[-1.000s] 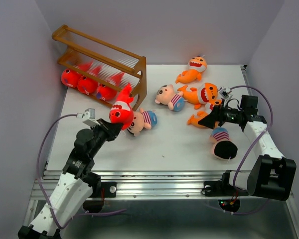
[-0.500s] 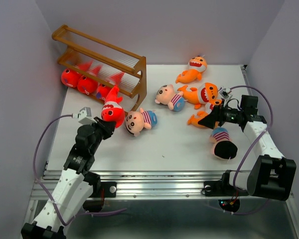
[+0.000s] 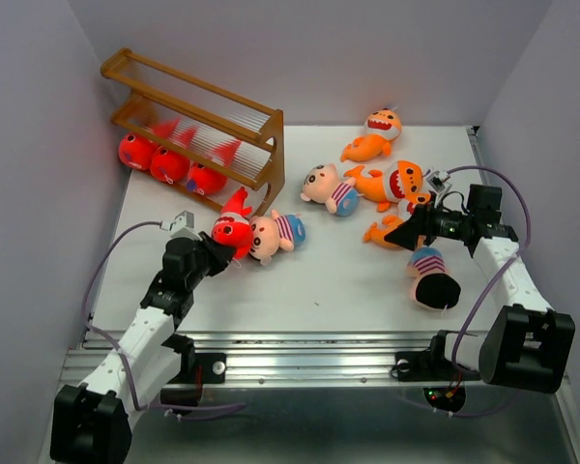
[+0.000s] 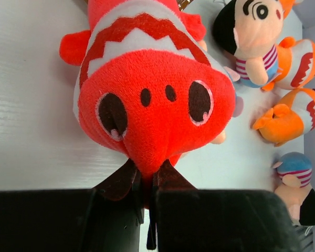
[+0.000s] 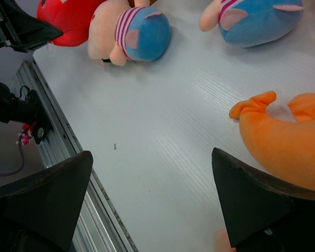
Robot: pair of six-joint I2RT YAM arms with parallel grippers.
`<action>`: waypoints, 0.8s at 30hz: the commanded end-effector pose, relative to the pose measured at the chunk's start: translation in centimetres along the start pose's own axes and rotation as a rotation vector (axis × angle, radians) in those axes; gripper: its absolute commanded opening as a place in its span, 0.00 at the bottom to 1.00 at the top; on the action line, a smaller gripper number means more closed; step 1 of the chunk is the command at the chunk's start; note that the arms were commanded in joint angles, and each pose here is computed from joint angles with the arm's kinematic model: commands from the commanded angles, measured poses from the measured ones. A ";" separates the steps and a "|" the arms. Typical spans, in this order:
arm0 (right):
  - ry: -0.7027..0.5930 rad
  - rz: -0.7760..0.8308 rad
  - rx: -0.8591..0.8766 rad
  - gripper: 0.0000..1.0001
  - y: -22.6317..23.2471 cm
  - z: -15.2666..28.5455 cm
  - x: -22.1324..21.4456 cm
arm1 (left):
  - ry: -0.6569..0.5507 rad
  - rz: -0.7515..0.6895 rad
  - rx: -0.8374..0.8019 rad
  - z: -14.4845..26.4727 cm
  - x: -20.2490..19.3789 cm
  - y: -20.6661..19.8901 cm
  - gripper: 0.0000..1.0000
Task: Place and organize the stuffed toys onto the shelf
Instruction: Place the stuffed toy onto shelf
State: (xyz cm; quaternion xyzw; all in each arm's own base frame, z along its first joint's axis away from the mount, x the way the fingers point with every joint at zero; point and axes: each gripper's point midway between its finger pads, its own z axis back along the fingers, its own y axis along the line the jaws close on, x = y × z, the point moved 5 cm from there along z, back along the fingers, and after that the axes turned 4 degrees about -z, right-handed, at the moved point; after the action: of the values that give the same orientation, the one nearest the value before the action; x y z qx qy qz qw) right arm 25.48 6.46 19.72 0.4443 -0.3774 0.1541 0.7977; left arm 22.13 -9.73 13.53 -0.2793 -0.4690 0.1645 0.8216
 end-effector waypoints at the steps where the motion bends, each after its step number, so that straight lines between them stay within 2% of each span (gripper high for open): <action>1: -0.021 0.053 0.003 1.00 0.4 0.3 0.5 | -0.067 -0.085 -0.115 -0.9 2.9 -2.5 0.00; 9: -0.020 0.052 0.002 1.00 0.3 0.3 0.5 | -0.055 -0.134 -0.100 -3.2 5.2 -2.4 0.00; 24: -0.019 0.052 -0.003 1.00 0.2 0.3 0.5 | 0.011 -0.156 -0.163 -7.7 6.8 -3.4 0.00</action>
State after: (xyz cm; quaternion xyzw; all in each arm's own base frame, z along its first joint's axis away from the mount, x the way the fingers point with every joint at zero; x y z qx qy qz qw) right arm 25.51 6.44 19.70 0.4426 -0.3791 0.1570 0.7973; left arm 29.80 -10.55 13.83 -0.2851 -0.4447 0.0948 0.8438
